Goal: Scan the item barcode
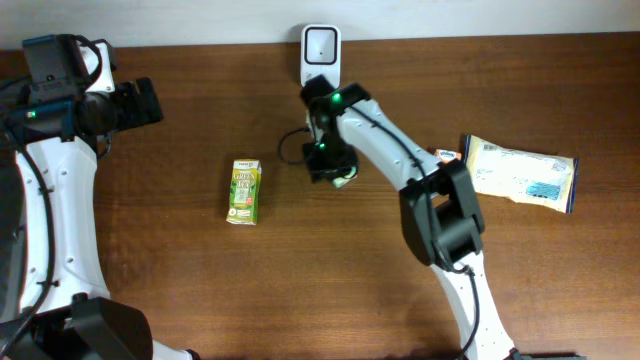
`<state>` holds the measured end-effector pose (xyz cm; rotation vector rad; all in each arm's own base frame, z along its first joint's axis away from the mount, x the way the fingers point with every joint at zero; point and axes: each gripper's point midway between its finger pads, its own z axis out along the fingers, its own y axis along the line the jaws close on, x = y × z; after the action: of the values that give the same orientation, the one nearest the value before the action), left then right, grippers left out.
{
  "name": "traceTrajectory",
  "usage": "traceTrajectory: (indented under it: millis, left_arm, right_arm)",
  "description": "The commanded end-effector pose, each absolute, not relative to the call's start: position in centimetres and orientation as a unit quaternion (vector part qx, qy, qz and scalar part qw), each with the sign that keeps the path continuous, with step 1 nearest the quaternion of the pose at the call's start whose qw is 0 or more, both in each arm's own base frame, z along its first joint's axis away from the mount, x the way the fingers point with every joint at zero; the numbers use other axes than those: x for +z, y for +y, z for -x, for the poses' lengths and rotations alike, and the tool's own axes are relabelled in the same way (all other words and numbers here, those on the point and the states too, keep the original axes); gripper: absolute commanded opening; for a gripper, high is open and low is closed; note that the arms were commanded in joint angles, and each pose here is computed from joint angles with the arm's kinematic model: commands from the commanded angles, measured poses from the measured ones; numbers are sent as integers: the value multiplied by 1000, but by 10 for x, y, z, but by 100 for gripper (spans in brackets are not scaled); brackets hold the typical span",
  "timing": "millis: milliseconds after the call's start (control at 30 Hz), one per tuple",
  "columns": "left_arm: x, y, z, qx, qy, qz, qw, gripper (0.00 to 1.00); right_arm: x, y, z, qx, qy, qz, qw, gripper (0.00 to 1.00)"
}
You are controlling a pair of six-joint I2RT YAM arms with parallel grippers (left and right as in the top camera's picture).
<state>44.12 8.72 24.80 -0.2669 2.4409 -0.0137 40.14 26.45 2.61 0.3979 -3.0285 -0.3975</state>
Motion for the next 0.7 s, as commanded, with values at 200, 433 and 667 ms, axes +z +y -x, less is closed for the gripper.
traceTrajectory:
  millis: [200, 433, 667]
  left_arm:
    - [255, 91, -442, -3, 933, 108, 344, 99]
    - [255, 91, -443, -3, 933, 108, 344, 99]
    - [255, 91, -443, -3, 933, 108, 344, 99]
  right_arm:
    - [111, 208, -458, -188, -939, -267, -105, 44]
    - [69, 214, -448, -243, -914, -318, -61, 38]
    - [32, 217, -435, -287, -899, -329, -17, 48]
